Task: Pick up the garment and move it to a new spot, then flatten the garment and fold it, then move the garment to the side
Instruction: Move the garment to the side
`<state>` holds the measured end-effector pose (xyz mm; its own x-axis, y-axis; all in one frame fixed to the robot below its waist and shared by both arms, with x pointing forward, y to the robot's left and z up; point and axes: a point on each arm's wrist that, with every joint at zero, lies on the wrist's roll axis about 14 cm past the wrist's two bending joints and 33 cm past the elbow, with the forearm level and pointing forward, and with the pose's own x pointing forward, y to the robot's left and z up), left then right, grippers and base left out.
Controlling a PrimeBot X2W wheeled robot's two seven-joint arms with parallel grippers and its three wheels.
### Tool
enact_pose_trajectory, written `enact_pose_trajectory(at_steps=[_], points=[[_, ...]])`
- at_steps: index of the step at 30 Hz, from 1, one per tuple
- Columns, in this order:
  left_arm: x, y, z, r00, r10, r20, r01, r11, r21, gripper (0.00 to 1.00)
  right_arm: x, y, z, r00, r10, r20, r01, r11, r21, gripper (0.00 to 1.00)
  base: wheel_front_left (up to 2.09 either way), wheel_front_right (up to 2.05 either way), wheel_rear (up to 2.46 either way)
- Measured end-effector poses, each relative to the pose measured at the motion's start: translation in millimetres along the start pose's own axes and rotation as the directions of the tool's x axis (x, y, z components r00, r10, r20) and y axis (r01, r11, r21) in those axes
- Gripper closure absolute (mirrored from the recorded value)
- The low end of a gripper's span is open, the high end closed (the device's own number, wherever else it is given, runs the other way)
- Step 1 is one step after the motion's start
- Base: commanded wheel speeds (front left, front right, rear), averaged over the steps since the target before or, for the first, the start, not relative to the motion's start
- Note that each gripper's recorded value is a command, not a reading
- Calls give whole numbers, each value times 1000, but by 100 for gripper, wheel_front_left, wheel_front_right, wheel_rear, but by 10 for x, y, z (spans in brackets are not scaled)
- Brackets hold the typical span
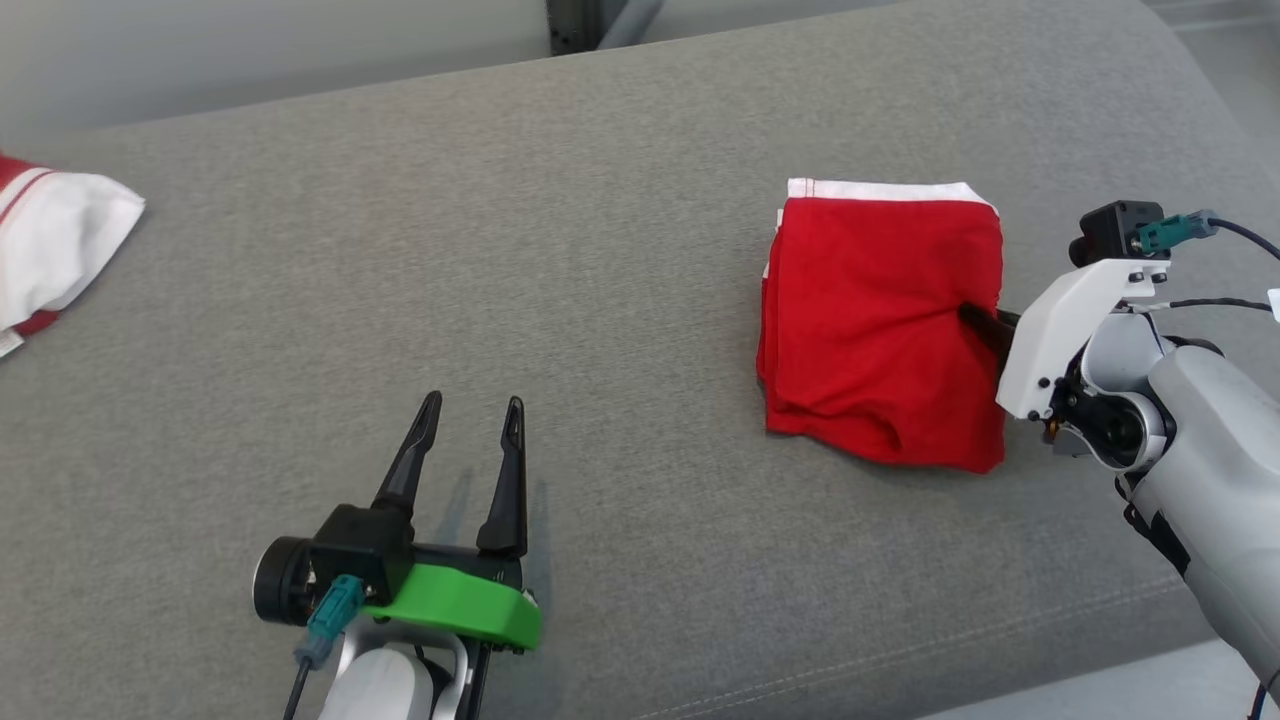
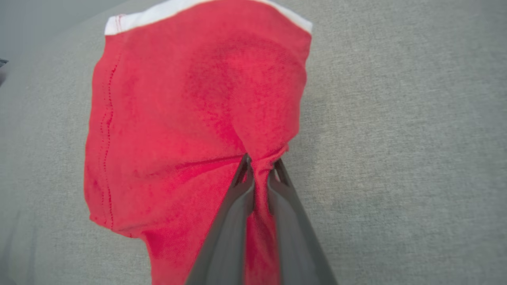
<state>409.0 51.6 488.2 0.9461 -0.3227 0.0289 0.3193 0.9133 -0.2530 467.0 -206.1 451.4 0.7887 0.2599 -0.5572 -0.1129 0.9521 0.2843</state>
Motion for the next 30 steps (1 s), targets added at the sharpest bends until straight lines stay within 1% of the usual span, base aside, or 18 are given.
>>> enact_pose_trajectory(at_steps=[7, 10, 13, 16, 19, 24, 30], points=[[285, -445, -189, 987, -159, -37, 159, 987, -8, 0, -292, -487, -17, 992, -119, 43, 116, 990, 78, 100, 0, 0, 0], [361, -566, -269, 978, -200, -51, 199, 980, -20, 0, -371, -638, -35, 986, -159, 47, 154, 984, 95, 100, 0, 0, 0], [398, -618, -367, 973, -221, -71, 220, 975, -31, 0, -387, -752, -61, 981, -188, 45, 183, 977, 106, 100, 0, 0, 0], [437, -586, -409, 973, -218, -77, 216, 976, -35, 0, -358, -825, -77, 978, -207, 39, 202, 974, 107, 100, 0, 0, 0], [459, -502, -398, 978, -197, -71, 195, 980, -28, 0, -316, -867, -14, 975, -217, 50, 212, 973, 94, 100, 0, 0, 0], [480, -339, -344, 986, -156, -57, 155, 988, -14, 0, -225, -944, 222, 969, -234, 78, 230, 972, 57, 100, 0, 0, 0], [525, -165, -317, 992, -121, -48, 121, 993, -2, 0, -161, -1230, 524, 947, -308, 96, 310, 951, -8, 100, 0, 0, 0]])
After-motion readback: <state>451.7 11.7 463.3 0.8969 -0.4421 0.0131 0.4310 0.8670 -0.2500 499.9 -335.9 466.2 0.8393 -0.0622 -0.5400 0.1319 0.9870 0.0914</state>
